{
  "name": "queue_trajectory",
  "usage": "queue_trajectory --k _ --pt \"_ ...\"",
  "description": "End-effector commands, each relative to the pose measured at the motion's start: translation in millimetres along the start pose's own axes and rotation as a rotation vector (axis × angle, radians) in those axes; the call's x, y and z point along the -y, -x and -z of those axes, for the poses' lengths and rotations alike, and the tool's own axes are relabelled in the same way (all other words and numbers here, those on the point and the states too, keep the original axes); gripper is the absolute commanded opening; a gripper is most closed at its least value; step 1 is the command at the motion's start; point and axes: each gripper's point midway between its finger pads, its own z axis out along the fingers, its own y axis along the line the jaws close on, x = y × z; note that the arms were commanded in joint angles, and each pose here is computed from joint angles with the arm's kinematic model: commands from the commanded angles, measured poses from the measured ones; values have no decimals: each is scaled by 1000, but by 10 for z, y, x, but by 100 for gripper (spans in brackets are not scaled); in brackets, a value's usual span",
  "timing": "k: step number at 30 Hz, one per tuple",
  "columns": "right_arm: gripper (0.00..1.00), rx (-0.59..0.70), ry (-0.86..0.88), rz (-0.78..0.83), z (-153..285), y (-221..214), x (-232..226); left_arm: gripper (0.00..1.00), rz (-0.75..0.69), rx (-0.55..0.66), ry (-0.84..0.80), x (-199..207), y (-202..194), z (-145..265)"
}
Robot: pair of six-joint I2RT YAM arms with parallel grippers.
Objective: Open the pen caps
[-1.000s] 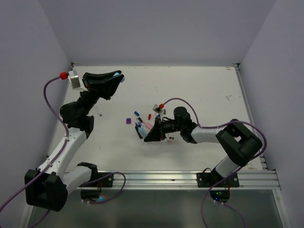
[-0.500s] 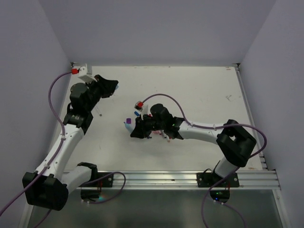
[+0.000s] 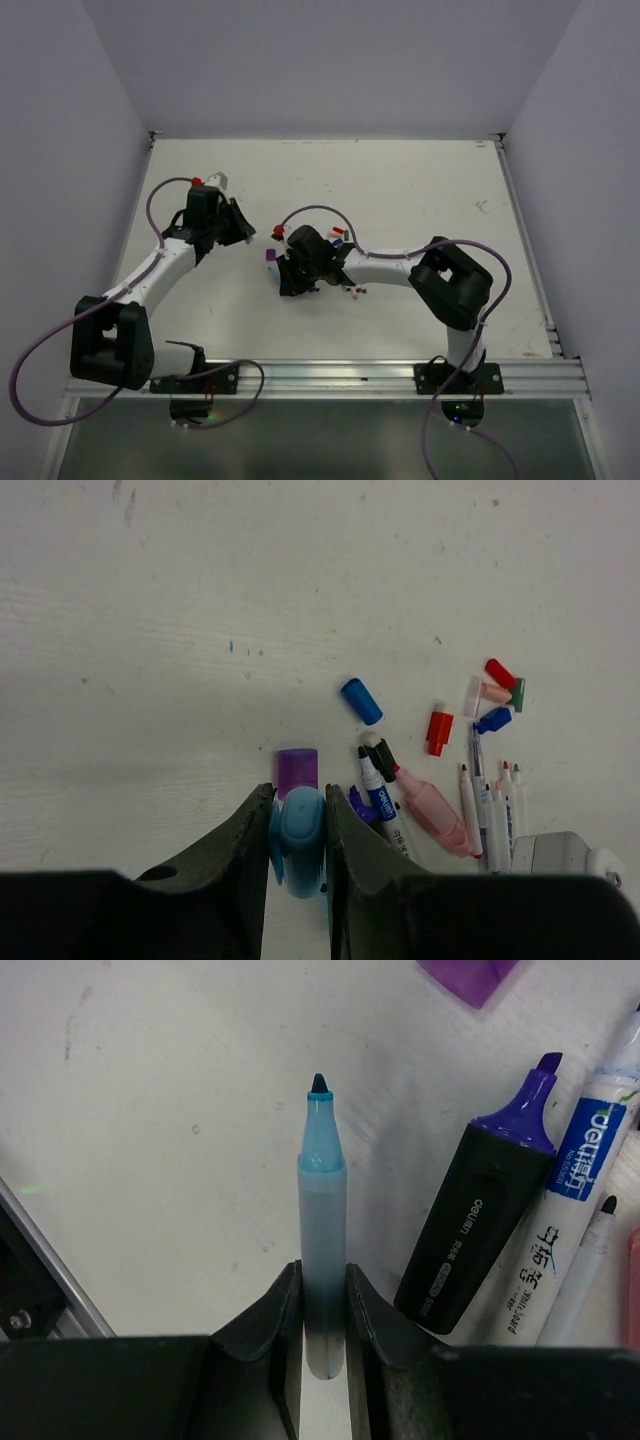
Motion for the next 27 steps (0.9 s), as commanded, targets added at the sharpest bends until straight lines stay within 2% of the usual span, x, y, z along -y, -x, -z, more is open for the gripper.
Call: queue_trajectory --k 1,5,18,23,27 --pt "1 2 6 -8 -34 119 -94 11 21 -45 -82 93 -136 -117" --pt "9 -15 5 -20 -106 141 -97 12 51 -97 -83 52 -317 -295" --pt "16 -61 -16 -68 -242 95 -59 15 99 -156 18 -287 -702 -606" --pt "24 -68 -26 -75 -234 74 -41 23 97 -111 35 -332 -642 -651" --pt "27 -79 -31 -76 -219 44 -38 30 96 -92 68 -390 -604 -655"
